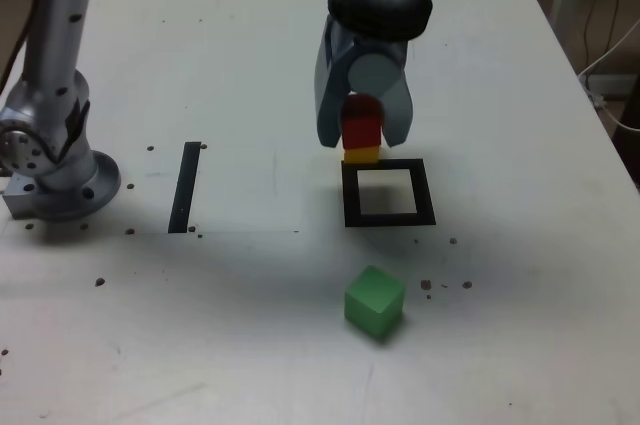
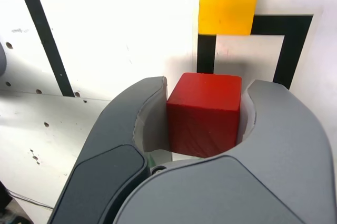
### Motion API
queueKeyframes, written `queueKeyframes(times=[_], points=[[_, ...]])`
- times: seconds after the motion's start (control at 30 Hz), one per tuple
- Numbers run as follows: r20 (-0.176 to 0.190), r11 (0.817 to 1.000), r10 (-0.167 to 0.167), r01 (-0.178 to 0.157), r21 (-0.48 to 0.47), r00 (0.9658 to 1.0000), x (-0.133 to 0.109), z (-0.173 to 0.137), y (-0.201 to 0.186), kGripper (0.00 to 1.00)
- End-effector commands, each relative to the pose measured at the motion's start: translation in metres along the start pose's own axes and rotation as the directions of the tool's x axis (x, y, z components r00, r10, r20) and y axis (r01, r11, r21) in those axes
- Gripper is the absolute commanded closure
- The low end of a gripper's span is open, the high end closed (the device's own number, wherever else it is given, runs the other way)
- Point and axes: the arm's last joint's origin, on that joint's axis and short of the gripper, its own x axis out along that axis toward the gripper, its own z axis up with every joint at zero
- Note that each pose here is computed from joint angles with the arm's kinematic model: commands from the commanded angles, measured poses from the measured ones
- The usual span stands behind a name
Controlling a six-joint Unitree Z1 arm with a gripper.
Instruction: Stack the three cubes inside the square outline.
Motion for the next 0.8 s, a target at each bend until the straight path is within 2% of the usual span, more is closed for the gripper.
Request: queueKeyframes(times=[0.0, 0.77], points=[[-0.008, 1.000, 0.001, -0.001, 0.007, 1.0000, 0.005, 0.005, -0.005, 0.79], [-0.068, 0.999, -0.026, 0.028, 0.030, 0.9974, 0.048, 0.041, -0.017, 0.79]])
